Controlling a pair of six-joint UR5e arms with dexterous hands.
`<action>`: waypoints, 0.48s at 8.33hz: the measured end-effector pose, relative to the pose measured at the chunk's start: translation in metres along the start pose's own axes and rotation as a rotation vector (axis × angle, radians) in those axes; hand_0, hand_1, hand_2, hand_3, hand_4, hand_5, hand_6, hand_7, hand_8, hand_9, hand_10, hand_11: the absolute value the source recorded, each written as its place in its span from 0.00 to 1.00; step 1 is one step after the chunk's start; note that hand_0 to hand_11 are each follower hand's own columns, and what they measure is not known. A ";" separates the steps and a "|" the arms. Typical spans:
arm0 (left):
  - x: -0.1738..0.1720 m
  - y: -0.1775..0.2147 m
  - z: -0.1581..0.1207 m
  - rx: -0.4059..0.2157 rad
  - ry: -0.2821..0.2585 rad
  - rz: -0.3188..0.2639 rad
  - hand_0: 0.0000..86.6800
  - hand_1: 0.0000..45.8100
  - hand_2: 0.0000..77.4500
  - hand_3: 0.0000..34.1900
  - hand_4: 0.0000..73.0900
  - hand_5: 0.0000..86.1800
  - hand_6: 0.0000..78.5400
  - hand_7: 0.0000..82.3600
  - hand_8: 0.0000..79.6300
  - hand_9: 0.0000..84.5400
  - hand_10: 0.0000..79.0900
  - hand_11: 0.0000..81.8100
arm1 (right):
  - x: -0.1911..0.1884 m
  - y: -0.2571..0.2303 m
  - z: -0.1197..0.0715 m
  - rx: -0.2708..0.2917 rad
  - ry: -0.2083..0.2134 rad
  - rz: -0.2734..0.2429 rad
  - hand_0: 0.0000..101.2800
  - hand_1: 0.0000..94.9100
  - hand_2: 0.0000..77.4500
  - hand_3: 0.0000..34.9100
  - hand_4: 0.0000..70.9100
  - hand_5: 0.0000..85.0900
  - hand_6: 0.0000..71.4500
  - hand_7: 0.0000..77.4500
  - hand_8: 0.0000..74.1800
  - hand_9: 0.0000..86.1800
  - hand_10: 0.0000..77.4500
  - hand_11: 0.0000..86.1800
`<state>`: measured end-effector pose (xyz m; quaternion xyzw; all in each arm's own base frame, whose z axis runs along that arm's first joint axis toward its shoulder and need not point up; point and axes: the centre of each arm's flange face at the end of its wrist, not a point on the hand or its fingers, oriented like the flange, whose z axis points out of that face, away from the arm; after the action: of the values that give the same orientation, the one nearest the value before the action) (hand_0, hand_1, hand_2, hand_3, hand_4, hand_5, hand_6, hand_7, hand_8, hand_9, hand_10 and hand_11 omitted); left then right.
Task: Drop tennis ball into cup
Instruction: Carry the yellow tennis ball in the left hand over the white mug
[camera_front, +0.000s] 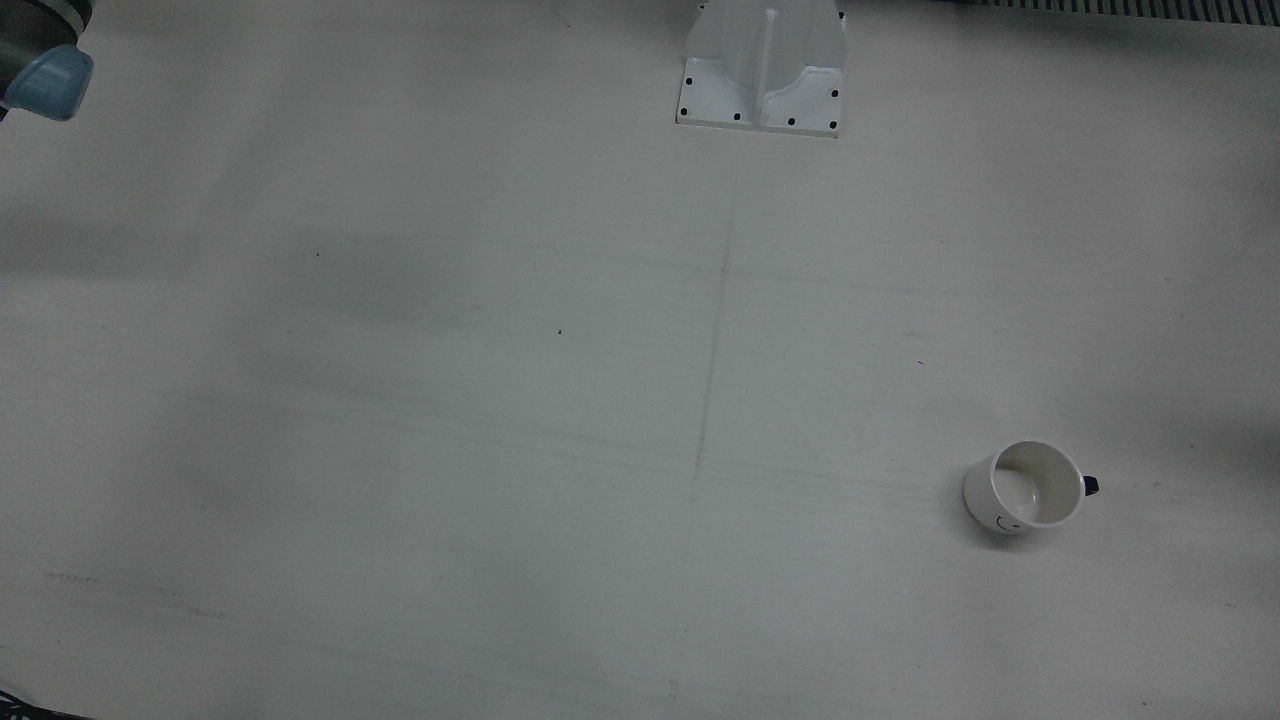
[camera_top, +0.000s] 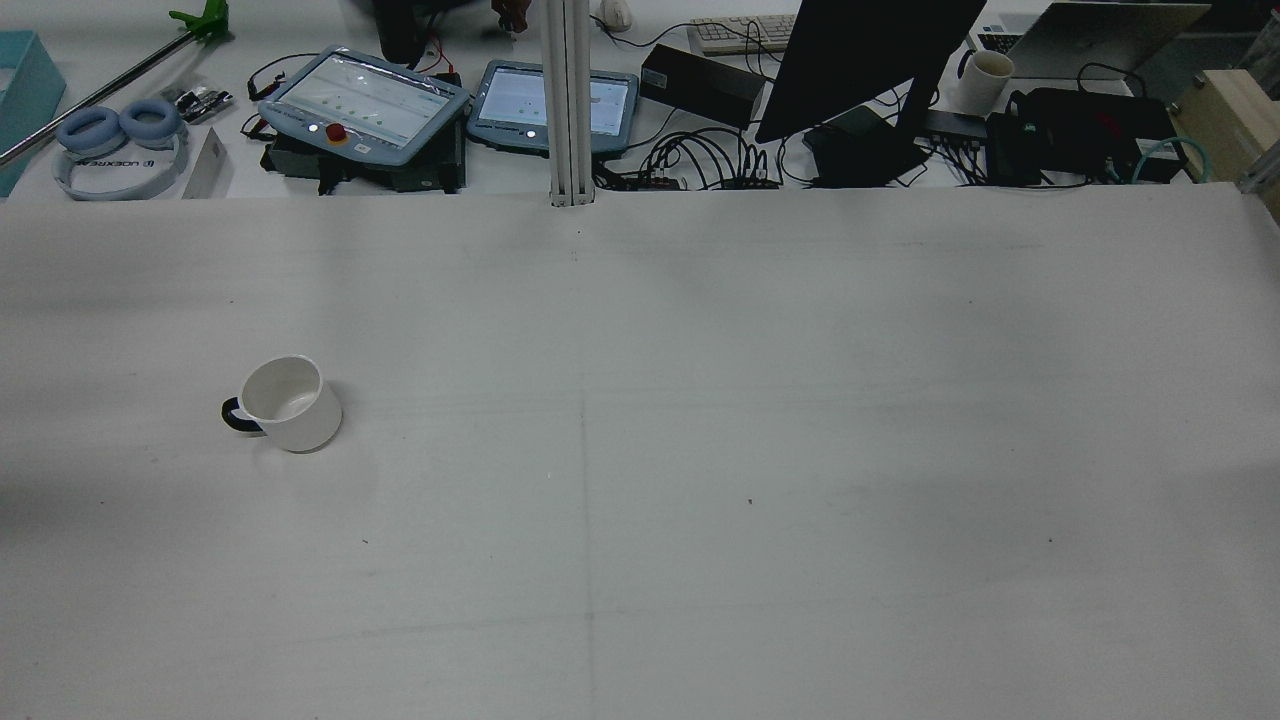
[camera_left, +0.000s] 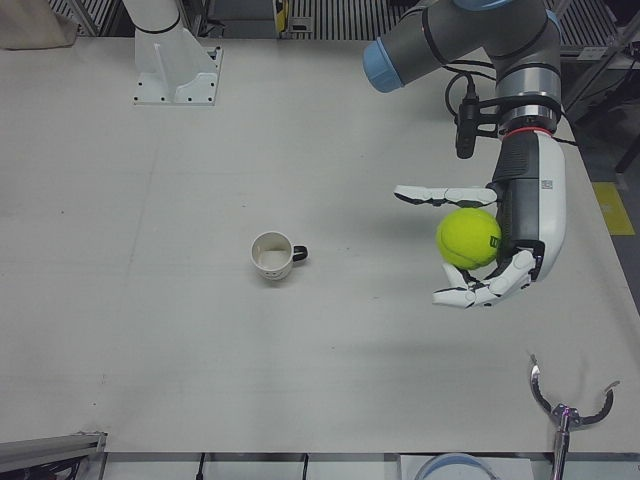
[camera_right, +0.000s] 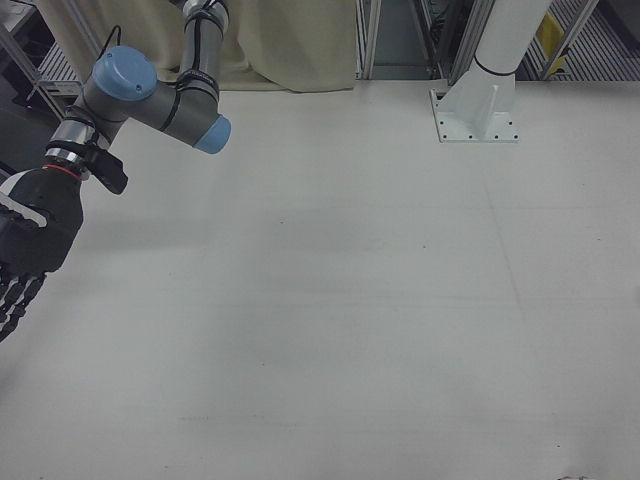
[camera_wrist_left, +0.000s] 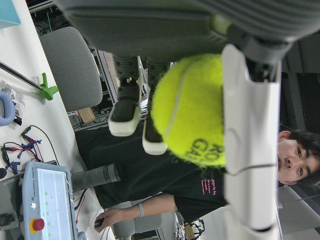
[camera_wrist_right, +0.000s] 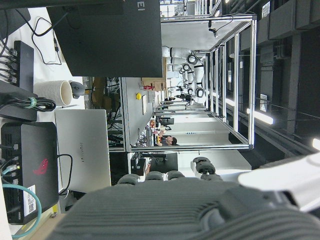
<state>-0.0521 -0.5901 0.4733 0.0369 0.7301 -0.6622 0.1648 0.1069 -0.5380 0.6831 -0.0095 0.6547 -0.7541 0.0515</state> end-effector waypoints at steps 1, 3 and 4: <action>-0.002 0.002 0.000 -0.008 -0.004 0.000 0.70 0.33 0.02 0.00 0.56 0.29 0.67 0.67 0.81 0.57 0.57 0.81 | 0.000 0.000 0.000 0.000 0.000 0.000 0.00 0.01 0.01 0.00 0.00 0.00 0.00 0.00 0.00 0.00 0.00 0.01; -0.025 0.015 0.008 -0.093 -0.129 0.000 0.63 0.32 0.02 0.00 0.54 0.23 0.67 0.68 0.75 0.84 0.52 0.71 | 0.000 0.001 0.000 -0.001 0.000 0.000 0.00 0.01 0.01 0.00 0.00 0.00 0.00 0.00 0.00 0.00 0.00 0.01; -0.047 0.024 0.013 -0.139 -0.198 0.001 0.60 0.27 0.13 0.00 0.53 0.22 0.67 0.68 0.75 0.84 0.52 0.71 | 0.000 0.001 0.000 -0.001 0.000 0.001 0.00 0.01 0.01 0.00 0.00 0.00 0.00 0.00 0.00 0.00 0.00 0.01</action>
<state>0.0008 -0.5923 0.4634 -0.0399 0.7544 -0.6101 0.2387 0.1069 -0.5383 0.6825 -0.0092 0.6551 -0.7537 0.0518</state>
